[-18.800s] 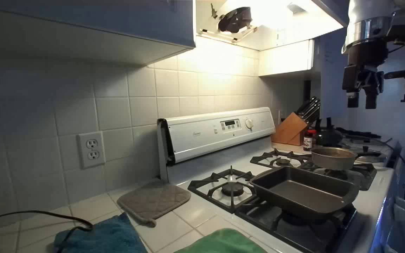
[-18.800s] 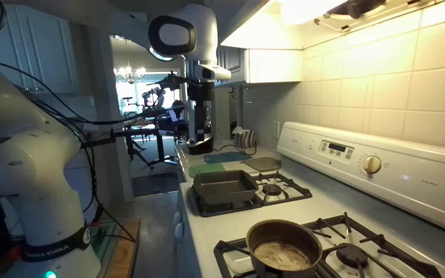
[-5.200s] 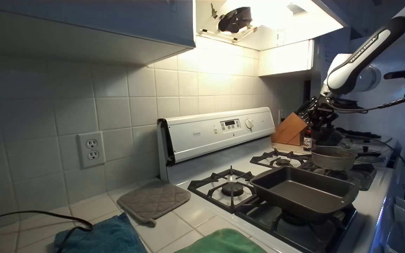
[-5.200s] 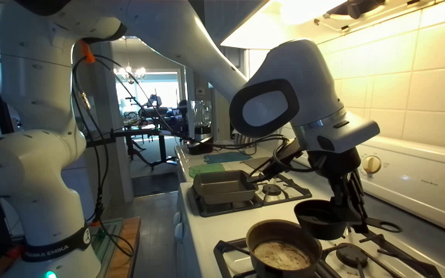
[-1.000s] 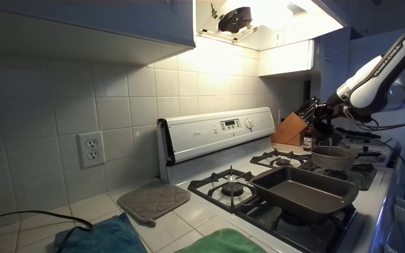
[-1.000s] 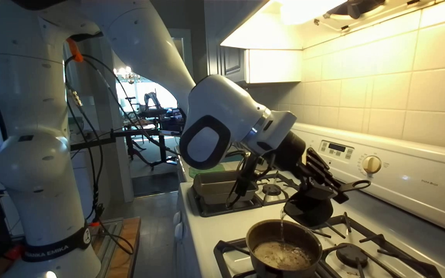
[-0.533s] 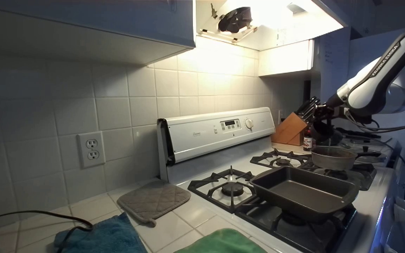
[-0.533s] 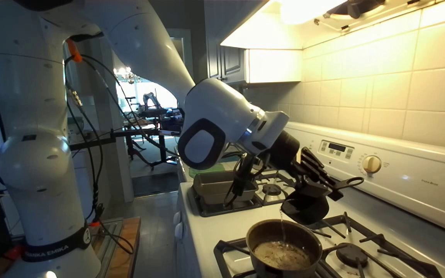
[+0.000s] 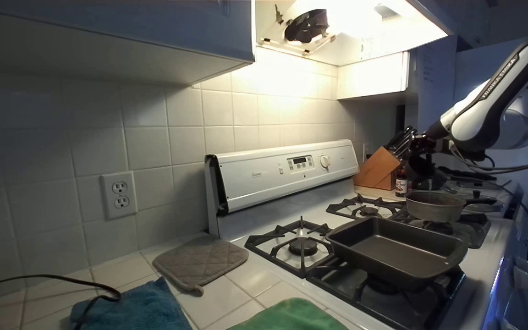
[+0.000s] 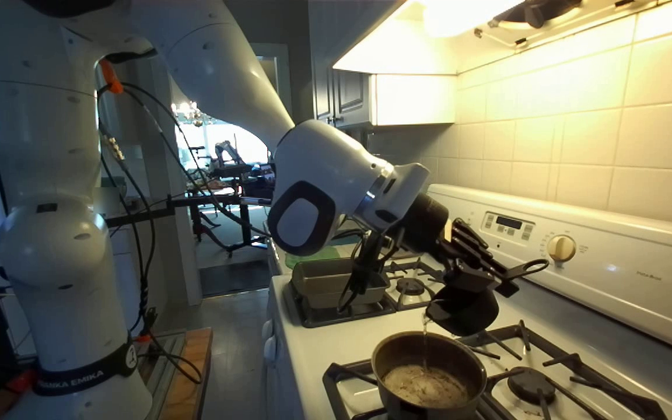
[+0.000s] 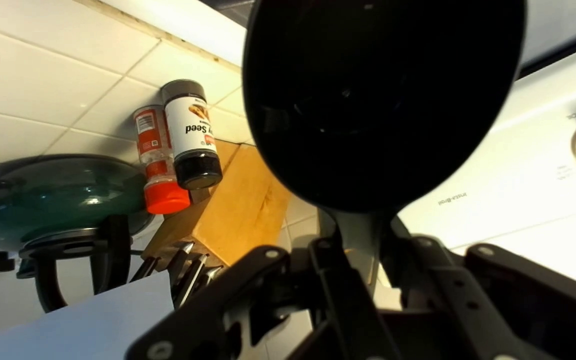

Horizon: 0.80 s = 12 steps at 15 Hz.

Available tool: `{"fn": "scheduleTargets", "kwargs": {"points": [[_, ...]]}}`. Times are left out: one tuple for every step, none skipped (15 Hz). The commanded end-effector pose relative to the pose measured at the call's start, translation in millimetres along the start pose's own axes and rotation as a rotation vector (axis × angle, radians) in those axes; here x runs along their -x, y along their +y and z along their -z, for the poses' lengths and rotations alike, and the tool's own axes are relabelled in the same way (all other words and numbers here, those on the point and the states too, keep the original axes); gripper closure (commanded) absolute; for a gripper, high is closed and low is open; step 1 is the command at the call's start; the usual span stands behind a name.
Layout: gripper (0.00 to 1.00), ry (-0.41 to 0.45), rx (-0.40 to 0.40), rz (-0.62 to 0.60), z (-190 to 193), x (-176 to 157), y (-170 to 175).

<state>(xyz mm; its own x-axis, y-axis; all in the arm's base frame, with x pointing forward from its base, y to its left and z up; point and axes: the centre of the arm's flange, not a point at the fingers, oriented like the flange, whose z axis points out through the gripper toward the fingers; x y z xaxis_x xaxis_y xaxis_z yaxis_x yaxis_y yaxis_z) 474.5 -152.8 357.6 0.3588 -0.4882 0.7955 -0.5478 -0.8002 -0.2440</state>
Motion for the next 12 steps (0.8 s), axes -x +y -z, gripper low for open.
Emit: {"fn": "scheduleTargets", "kwargs": {"points": [[0.94, 0.027, 0.003, 0.007, 21.2, -0.6, -2.6], [0.94, 0.030, 0.005, 0.010, 22.0, -0.7, -2.3], [0.94, 0.032, 0.005, 0.015, 23.5, -0.3, -1.9], [0.94, 0.039, 0.006, 0.019, 24.1, -0.3, -1.8], [0.94, 0.043, 0.008, 0.023, 24.9, -0.4, -1.7], [0.94, 0.048, 0.011, 0.028, 25.6, -0.5, -1.5], [0.94, 0.051, 0.013, 0.032, 26.2, -0.3, -1.1], [0.94, 0.056, 0.018, 0.039, 26.8, 0.1, -0.7], [0.94, 0.055, 0.027, 0.046, 27.6, 1.1, -0.5], [0.94, 0.060, 0.034, 0.051, 28.4, 2.0, -0.3], [0.94, 0.065, 0.040, 0.058, 29.6, 3.1, -0.5], [0.94, 0.071, 0.046, 0.064, 30.4, 4.3, -0.8]]}}
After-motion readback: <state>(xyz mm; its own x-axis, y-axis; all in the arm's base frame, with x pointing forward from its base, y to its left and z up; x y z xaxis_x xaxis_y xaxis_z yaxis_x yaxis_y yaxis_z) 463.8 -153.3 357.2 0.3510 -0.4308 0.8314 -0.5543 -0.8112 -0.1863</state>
